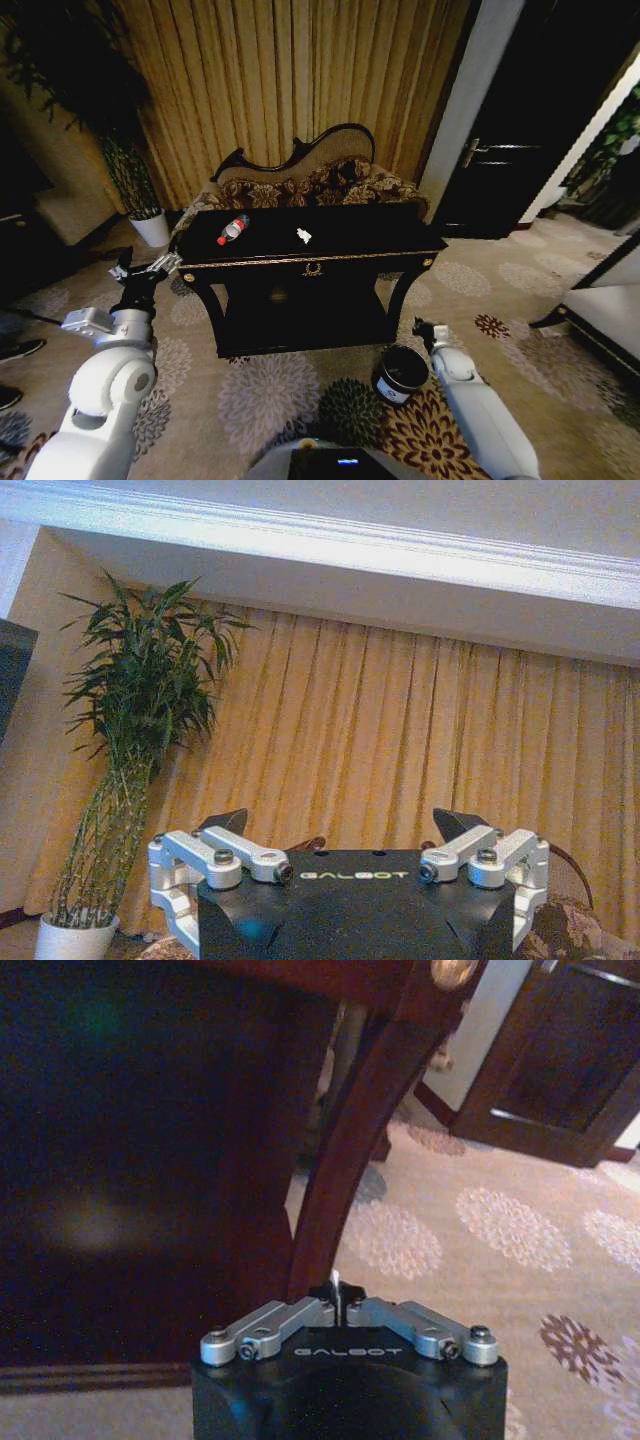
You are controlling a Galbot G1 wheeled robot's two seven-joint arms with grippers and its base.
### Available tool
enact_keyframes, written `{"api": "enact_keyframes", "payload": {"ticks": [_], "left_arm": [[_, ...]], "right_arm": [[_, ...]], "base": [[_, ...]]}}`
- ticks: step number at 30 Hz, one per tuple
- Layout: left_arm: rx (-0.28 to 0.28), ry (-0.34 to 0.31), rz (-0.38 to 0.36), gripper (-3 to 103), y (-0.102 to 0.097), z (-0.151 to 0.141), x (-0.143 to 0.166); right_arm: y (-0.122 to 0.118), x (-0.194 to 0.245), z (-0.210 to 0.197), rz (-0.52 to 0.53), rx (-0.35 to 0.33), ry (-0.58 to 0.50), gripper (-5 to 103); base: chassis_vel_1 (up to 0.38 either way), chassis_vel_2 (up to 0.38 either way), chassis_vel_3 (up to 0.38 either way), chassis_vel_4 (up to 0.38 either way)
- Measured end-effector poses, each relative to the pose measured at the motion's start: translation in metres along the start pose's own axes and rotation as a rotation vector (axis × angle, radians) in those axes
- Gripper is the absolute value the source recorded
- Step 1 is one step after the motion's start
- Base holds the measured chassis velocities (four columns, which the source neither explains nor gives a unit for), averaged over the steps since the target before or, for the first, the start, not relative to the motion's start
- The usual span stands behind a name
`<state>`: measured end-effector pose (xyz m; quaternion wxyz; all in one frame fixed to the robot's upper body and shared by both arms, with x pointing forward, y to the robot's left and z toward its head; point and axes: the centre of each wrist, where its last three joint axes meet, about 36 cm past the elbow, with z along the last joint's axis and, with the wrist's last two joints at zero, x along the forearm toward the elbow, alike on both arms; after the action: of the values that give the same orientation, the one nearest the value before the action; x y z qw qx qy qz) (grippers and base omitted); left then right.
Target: Move to the front of the table and place the trash on the table into the trash bin.
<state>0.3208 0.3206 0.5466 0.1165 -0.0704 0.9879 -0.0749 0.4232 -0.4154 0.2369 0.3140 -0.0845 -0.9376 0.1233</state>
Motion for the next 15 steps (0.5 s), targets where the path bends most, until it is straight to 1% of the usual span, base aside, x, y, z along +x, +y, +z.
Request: {"api": "enact_keyframes", "payload": {"ticks": [1, 2, 3, 4, 6, 7, 10, 11, 13, 14, 15], "left_arm": [[0.0, 0.0, 0.0, 100, 0.0, 0.0, 0.0], [0.001, -0.002, 0.002, 100, 0.001, 0.0, 0.0], [0.001, -0.003, 0.002, 100, 0.001, 0.0, 0.0], [0.001, -0.003, 0.002, 100, 0.001, 0.0, 0.0], [0.001, -0.001, 0.002, 100, 0.003, 0.001, -0.001], [0.001, -0.001, 0.002, 100, 0.003, 0.001, -0.001], [0.0, 0.001, 0.003, 100, 0.004, 0.002, -0.002], [0.0, 0.001, 0.003, 100, 0.004, 0.002, -0.002], [0.001, 0.002, 0.008, 100, 0.003, 0.003, -0.003], [0.001, 0.002, 0.008, 100, 0.003, 0.003, -0.003], [0.001, 0.002, 0.01, 100, 0.003, 0.003, -0.003]], "right_arm": [[0.0, 0.0, 0.0, 0.0, 0.0, 0.0, 1], [0.001, -0.003, 0.004, 0.003, 0.005, 0.013, -3], [0.004, -0.005, 0.006, 0.004, 0.009, 0.022, 2], [0.004, -0.005, 0.006, 0.004, 0.009, 0.022, 2], [0.008, -0.007, 0.008, 0.002, 0.014, 0.028, 10], [0.008, -0.007, 0.008, 0.002, 0.014, 0.028, 10], [0.014, -0.006, 0.006, -0.005, 0.016, 0.022, 27], [0.014, -0.006, 0.006, -0.005, 0.016, 0.022, 27], [0.018, -0.006, 0.003, -0.01, 0.016, 0.013, 37], [0.018, -0.006, 0.003, -0.01, 0.016, 0.013, 37], [0.02, -0.006, 0.002, -0.012, 0.014, 0.011, 42]], "base": [[0.0, 0.0, 0.0, 0.0], [0.0, 0.0, 0.0, 0.0], [0.0, 0.0, 0.0, 0.0], [0.0, 0.0, 0.0, 0.0], [0.0, 0.0, 0.0, 0.0], [0.0, 0.0, 0.0, 0.0], [0.0, 0.0, 0.0, 0.0], [0.0, 0.0, 0.0, 0.0], [0.0, 0.0, 0.0, 0.0], [0.0, 0.0, 0.0, 0.0], [0.0, 0.0, 0.0, 0.0]]}}
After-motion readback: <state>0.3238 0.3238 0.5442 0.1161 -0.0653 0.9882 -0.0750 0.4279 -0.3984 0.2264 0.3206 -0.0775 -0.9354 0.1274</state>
